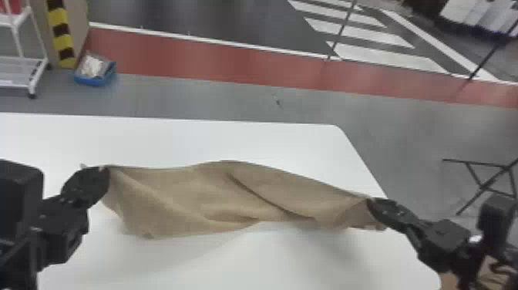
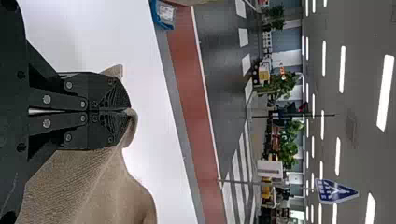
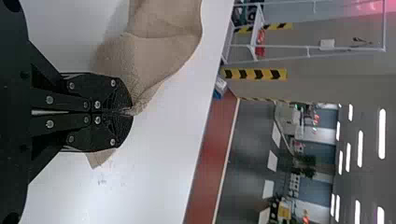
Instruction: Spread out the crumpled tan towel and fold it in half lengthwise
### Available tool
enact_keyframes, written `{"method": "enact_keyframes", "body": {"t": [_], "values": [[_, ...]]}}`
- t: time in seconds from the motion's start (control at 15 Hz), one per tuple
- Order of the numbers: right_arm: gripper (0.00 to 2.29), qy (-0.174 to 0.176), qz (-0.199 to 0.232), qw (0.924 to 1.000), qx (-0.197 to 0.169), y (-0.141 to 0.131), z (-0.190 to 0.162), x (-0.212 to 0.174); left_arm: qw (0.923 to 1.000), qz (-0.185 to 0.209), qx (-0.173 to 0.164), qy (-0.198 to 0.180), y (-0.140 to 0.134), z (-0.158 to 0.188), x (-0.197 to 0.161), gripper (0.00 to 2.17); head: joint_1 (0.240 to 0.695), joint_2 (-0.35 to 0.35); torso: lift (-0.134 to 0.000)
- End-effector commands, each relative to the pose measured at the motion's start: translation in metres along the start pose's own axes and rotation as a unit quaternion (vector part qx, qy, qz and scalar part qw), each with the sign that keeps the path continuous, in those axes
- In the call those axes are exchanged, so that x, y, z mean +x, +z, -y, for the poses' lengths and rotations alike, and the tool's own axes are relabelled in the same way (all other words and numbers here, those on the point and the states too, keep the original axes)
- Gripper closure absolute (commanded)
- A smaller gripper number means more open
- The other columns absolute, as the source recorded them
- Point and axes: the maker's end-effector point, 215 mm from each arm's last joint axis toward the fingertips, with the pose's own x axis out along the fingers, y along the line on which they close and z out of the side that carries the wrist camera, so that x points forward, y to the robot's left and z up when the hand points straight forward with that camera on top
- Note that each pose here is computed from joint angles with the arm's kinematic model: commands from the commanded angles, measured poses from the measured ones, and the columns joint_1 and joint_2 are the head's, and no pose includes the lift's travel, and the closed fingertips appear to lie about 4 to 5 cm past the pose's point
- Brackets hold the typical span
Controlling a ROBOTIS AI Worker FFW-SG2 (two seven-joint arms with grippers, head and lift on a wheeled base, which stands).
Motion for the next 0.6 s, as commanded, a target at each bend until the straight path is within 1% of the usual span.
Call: {"method": "enact_keyframes", "body": {"t": [0.0, 0.07, 0.13, 0.2, 0.33, 0.4, 0.53], "values": [[1.51, -0.085, 0.029, 0.9958, 0.018, 0.024, 0.076, -0.032, 0.9999, 0.004, 0.002, 0.015, 0.006, -0.021, -0.008, 2.12, 0.695, -0.35, -0.124], [1.51, -0.115, 0.03, 0.9924, 0.033, 0.024, 0.108, -0.045, 0.9999, 0.005, 0.003, 0.015, 0.008, -0.022, -0.009, 2.12, 0.695, -0.35, -0.124], [1.51, -0.139, 0.022, 0.9891, 0.045, 0.02, 0.137, -0.055, 0.9999, 0.006, 0.004, 0.015, 0.008, -0.023, -0.01, 2.12, 0.695, -0.35, -0.124], [1.51, -0.156, 0.016, 0.9865, 0.047, 0.015, 0.156, -0.062, 0.9999, 0.004, 0.004, 0.013, 0.007, -0.022, -0.01, 2.12, 0.695, -0.35, -0.124], [1.51, -0.17, 0.008, 0.9837, 0.06, 0.002, 0.17, -0.067, 0.9999, 0.006, 0.005, 0.012, 0.008, -0.022, -0.011, 2.12, 0.695, -0.35, -0.124], [1.51, -0.17, 0.009, 0.9832, 0.067, -0.003, 0.171, -0.067, 0.9999, 0.005, 0.005, 0.012, 0.008, -0.022, -0.01, 2.12, 0.695, -0.35, -0.124], [1.51, -0.156, 0.004, 0.9851, 0.071, -0.008, 0.162, -0.047, 0.9998, 0.01, 0.004, 0.014, 0.011, -0.024, -0.006, 2.12, 0.695, -0.35, -0.124]]}}
